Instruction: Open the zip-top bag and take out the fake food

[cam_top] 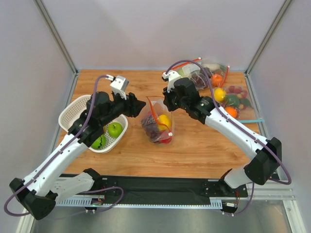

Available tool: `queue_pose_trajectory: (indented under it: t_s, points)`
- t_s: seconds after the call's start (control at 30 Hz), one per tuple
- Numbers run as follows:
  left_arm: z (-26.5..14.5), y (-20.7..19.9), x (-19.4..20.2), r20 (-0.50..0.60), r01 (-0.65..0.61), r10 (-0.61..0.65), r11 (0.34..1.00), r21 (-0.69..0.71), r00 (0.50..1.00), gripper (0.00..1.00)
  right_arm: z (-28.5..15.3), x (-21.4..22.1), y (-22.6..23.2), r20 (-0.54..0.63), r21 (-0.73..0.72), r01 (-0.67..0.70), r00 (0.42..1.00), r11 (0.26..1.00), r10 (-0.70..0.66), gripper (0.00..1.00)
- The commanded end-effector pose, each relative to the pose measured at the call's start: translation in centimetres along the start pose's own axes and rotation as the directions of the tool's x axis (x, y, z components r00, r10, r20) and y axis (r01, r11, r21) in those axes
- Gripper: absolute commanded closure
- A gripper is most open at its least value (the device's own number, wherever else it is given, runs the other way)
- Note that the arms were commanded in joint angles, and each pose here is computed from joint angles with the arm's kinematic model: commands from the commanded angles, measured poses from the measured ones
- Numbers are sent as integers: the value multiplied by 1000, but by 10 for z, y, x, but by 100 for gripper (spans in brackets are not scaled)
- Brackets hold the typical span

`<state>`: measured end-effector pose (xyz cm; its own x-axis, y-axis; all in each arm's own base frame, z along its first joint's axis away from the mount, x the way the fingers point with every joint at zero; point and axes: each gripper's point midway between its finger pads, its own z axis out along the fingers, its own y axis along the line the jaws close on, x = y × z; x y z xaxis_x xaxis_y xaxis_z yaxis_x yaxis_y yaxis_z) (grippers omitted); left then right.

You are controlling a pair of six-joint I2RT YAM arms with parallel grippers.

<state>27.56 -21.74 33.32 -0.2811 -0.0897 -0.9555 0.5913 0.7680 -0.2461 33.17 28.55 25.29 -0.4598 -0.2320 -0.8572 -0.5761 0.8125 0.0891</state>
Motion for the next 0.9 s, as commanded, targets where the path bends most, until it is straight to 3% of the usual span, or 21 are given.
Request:
queue_pose_trajectory:
  t_s: [0.0, 0.2, 0.87]
  points:
    - [19, 16, 38, -81, 91, -104, 985, -150, 991, 41, -13, -15, -5, 49, 30, -57, 997, 998, 56, 100]
    - [42, 11, 72, -163, 104, -132, 980, -170, 978, 40, -17, -8, -2, 42, 19, -93, 995, 995, 92, 100]
    - [93, -10, 84, -155, 219, -237, 967, -127, 959, 38, -14, 9, 9, 19, -31, -135, 991, 990, 135, 100]
